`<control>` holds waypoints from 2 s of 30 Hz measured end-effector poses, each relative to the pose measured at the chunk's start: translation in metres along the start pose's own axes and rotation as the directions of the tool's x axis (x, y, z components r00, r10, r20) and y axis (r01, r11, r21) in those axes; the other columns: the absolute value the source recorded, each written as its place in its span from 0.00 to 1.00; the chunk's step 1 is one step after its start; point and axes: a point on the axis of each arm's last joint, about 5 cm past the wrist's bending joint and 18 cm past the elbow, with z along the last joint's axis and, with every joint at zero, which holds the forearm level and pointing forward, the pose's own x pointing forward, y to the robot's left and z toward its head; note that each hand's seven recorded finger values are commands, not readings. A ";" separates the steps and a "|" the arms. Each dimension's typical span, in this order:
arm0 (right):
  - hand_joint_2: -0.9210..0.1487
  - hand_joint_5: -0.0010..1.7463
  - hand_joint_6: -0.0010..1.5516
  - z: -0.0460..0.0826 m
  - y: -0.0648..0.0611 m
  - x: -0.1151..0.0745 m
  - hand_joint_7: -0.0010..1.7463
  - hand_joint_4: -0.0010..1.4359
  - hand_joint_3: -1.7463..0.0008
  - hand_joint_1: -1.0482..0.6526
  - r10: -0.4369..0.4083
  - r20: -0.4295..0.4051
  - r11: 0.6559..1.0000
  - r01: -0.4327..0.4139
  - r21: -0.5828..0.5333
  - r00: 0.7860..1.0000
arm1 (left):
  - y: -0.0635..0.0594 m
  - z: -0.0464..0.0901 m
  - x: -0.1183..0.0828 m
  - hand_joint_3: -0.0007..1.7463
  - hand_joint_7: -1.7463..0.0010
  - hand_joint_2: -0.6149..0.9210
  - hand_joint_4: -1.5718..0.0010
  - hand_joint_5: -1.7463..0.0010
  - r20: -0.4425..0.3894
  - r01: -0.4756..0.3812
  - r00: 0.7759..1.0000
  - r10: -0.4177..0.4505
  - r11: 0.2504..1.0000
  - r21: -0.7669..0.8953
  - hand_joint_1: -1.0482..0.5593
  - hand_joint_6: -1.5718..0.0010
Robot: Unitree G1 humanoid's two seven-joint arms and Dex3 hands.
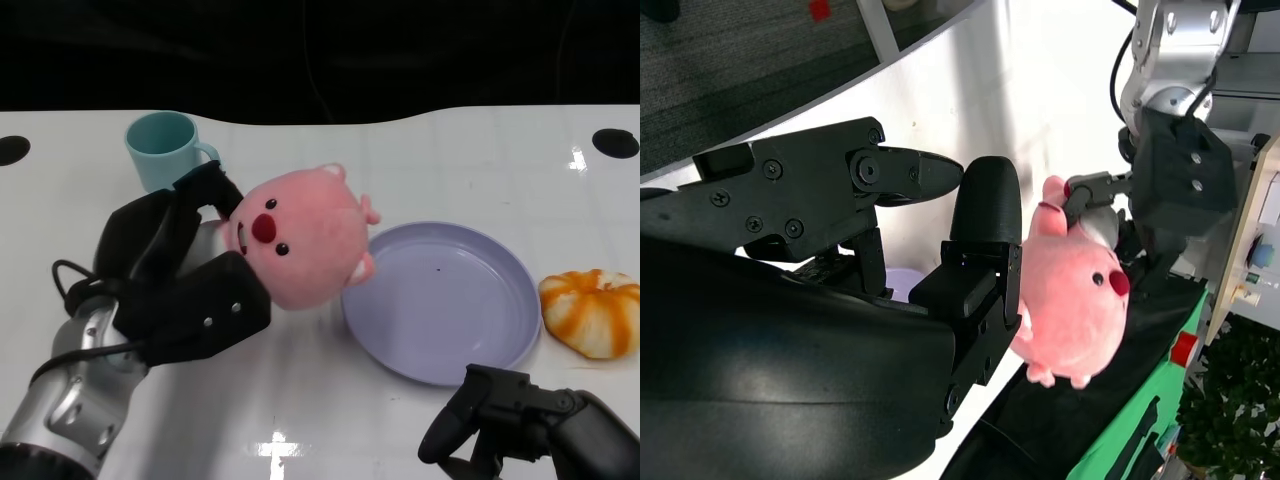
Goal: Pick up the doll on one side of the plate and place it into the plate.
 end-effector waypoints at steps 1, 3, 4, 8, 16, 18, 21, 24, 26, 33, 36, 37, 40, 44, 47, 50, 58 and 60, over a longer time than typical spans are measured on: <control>0.00 0.91 0.38 0.000 0.000 0.000 0.74 0.46 0.80 0.48 0.000 -0.002 1.000 0.000 0.001 1.000 | -0.001 0.004 0.001 0.75 0.00 0.65 0.36 0.00 0.006 0.005 1.000 -0.005 1.000 -0.004 0.57 0.51; 0.00 0.91 0.38 0.000 0.000 0.000 0.74 0.46 0.80 0.48 0.001 -0.003 1.000 -0.001 0.001 1.000 | -0.002 0.012 0.006 0.76 0.00 0.66 0.36 0.00 0.021 0.020 1.000 -0.020 1.000 -0.008 0.56 0.51; 0.00 0.91 0.38 0.000 0.000 0.000 0.74 0.46 0.80 0.48 0.001 -0.003 1.000 -0.001 0.002 1.000 | -0.002 0.017 0.009 0.76 0.00 0.65 0.36 0.00 0.032 0.029 0.999 -0.029 1.000 -0.001 0.56 0.51; 0.00 0.91 0.38 0.000 0.001 -0.001 0.74 0.45 0.80 0.48 0.004 -0.005 1.000 -0.004 0.001 1.000 | -0.001 0.036 0.020 0.75 0.00 0.63 0.37 0.00 0.101 0.039 0.994 -0.043 0.998 0.043 0.54 0.52; 0.00 0.91 0.38 0.000 0.005 -0.001 0.74 0.46 0.80 0.48 0.020 -0.002 1.000 -0.020 0.013 1.000 | -0.017 0.066 0.038 0.75 0.01 0.63 0.39 0.00 0.059 0.176 0.982 -0.181 0.981 0.082 0.52 0.53; 0.00 0.91 0.38 0.000 0.005 -0.001 0.74 0.46 0.79 0.48 0.020 -0.002 1.000 -0.020 0.014 1.000 | -0.020 0.076 0.042 0.69 0.00 0.67 0.39 0.00 0.048 0.202 0.977 -0.208 0.974 0.104 0.52 0.54; 0.00 0.91 0.38 0.000 0.006 -0.001 0.74 0.46 0.79 0.47 0.017 -0.001 1.000 -0.017 0.012 1.000 | -0.023 0.091 0.046 0.53 0.03 0.77 0.40 0.00 0.065 0.227 0.969 -0.238 0.962 0.149 0.49 0.59; 0.00 0.91 0.38 0.000 0.006 -0.001 0.74 0.46 0.80 0.47 0.013 -0.002 1.000 -0.013 0.011 1.000 | -0.026 0.102 0.050 0.45 0.32 0.82 0.43 0.00 0.062 0.251 0.962 -0.265 0.951 0.178 0.49 0.50; 0.00 0.90 0.38 0.001 0.006 -0.001 0.74 0.46 0.80 0.47 0.012 -0.002 1.000 -0.012 0.011 1.000 | -0.030 0.105 0.050 0.44 0.33 0.82 0.43 0.00 0.058 0.266 0.957 -0.282 0.943 0.199 0.49 0.50; 0.00 0.90 0.38 0.001 0.006 -0.001 0.74 0.46 0.80 0.47 0.013 -0.003 1.000 -0.013 0.014 1.000 | -0.045 0.109 0.051 0.31 0.71 0.86 0.48 0.00 0.023 0.333 0.937 -0.348 0.913 0.234 0.49 0.42; 0.00 0.90 0.38 0.001 0.007 -0.001 0.74 0.46 0.80 0.47 0.013 -0.003 1.000 -0.013 0.013 1.000 | -0.049 0.115 0.053 0.12 0.88 0.97 0.54 0.13 0.012 0.367 0.925 -0.381 0.900 0.236 0.47 0.42; 0.00 0.90 0.38 0.001 0.007 -0.001 0.74 0.46 0.80 0.47 0.014 -0.002 1.000 -0.014 0.013 1.000 | -0.051 0.116 0.053 0.09 0.91 0.98 0.56 0.17 0.008 0.382 0.919 -0.395 0.894 0.232 0.46 0.43; 0.00 0.90 0.38 0.001 0.007 -0.001 0.74 0.46 0.80 0.47 0.013 -0.001 1.000 -0.013 0.013 1.000 | -0.051 0.116 0.053 0.12 0.98 1.00 0.79 0.46 0.026 0.428 0.898 -0.438 0.887 0.173 0.35 0.64; 0.00 0.90 0.38 0.001 0.007 -0.002 0.74 0.47 0.80 0.47 0.012 -0.002 1.000 -0.012 0.013 1.000 | -0.052 0.115 0.051 0.15 1.00 1.00 0.98 0.68 0.049 0.469 0.876 -0.479 0.871 0.144 0.25 0.84; 0.00 0.90 0.38 0.001 0.006 -0.002 0.74 0.47 0.80 0.46 0.010 -0.003 1.000 -0.010 0.012 1.000 | -0.052 0.113 0.050 0.18 0.99 1.00 1.00 0.85 0.046 0.482 0.869 -0.492 0.865 0.142 0.18 0.92; 0.00 0.90 0.38 0.001 0.006 -0.002 0.74 0.47 0.80 0.47 0.009 -0.003 1.000 -0.009 0.010 1.000 | -0.048 0.112 0.050 0.21 1.00 1.00 1.00 0.97 0.051 0.478 0.870 -0.491 0.863 0.161 0.11 0.97; 0.00 0.90 0.39 0.001 0.004 -0.002 0.74 0.47 0.80 0.46 0.008 -0.003 1.000 -0.008 0.006 1.000 | -0.037 0.110 0.046 0.24 0.99 1.00 1.00 1.00 0.073 0.494 0.847 -0.527 0.829 0.262 0.04 0.98; 0.00 0.90 0.39 0.001 0.004 -0.003 0.74 0.47 0.80 0.46 0.007 -0.002 1.000 -0.007 0.009 1.000 | -0.032 0.109 0.043 0.24 0.99 1.00 0.99 1.00 0.090 0.492 0.842 -0.532 0.825 0.277 0.04 0.97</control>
